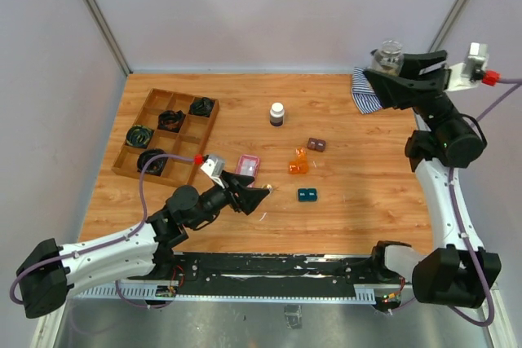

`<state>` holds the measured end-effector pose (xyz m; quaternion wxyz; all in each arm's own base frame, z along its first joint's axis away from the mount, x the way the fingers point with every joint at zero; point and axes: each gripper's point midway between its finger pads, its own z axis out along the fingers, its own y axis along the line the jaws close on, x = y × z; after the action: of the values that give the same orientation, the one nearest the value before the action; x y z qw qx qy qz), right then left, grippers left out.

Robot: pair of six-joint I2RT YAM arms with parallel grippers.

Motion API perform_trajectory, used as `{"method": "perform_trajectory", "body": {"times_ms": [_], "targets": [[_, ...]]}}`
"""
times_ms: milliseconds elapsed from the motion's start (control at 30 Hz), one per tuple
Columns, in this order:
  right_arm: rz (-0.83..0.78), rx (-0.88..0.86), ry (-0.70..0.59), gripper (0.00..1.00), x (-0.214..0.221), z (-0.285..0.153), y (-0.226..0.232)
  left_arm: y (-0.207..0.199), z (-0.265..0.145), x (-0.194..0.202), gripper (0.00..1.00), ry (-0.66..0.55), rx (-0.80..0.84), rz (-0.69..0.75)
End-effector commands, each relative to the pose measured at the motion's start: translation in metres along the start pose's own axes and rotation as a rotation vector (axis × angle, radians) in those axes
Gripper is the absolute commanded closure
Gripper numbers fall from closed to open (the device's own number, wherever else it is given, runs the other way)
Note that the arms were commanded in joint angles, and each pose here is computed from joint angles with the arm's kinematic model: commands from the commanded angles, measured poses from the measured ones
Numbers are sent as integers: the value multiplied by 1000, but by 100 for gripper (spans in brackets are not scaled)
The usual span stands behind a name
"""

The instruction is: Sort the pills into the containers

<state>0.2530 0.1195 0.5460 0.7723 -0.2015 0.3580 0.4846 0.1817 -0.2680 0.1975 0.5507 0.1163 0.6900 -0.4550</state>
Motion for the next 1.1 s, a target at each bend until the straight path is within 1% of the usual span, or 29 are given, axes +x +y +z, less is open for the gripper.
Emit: {"method": "perform_trajectory", "body": {"times_ms": [0,33,67,100,133,167,200,233,267,333,500,567,633,733,867,1067], "targets": [[-81,-45,25,99,15,-4,18,-11,5,-13,20,-37,47,30],[-97,70,5,99,11,-8,-7,-12,6,-14,20,-37,50,30],[-79,102,-3,99,8,-12,-18,-12,6,-13,20,-36,53,29],[-48,43,-21,99,8,-14,-10,-14,7,-14,20,-37,59,28],[-22,-90,14,99,22,-15,13,-15,8,-14,20,-33,65,31],[19,-174,66,99,34,-13,33,-16,8,-14,20,-31,71,37],[-16,-240,151,99,51,-17,46,-17,8,-14,20,-30,76,42],[-50,-204,164,99,64,-22,37,-17,7,-14,20,-30,79,50],[-45,-128,176,99,82,-34,22,-17,7,-14,20,-32,78,58],[-71,-118,266,99,113,-51,14,-14,7,-12,19,-29,73,67],[-43,-351,521,99,190,-108,32,-10,0,-3,19,-22,79,73],[2,-411,612,99,216,-131,30,-8,-2,-1,17,-26,78,79],[42,-450,670,99,236,-150,28,-5,-5,1,17,-35,75,83],[80,-461,703,99,256,-166,19,-1,-8,4,17,-48,74,84],[123,-448,718,99,269,-171,6,1,-9,7,17,-44,76,92],[162,-389,720,99,270,-168,-15,3,-10,10,17,-41,73,108]]}}
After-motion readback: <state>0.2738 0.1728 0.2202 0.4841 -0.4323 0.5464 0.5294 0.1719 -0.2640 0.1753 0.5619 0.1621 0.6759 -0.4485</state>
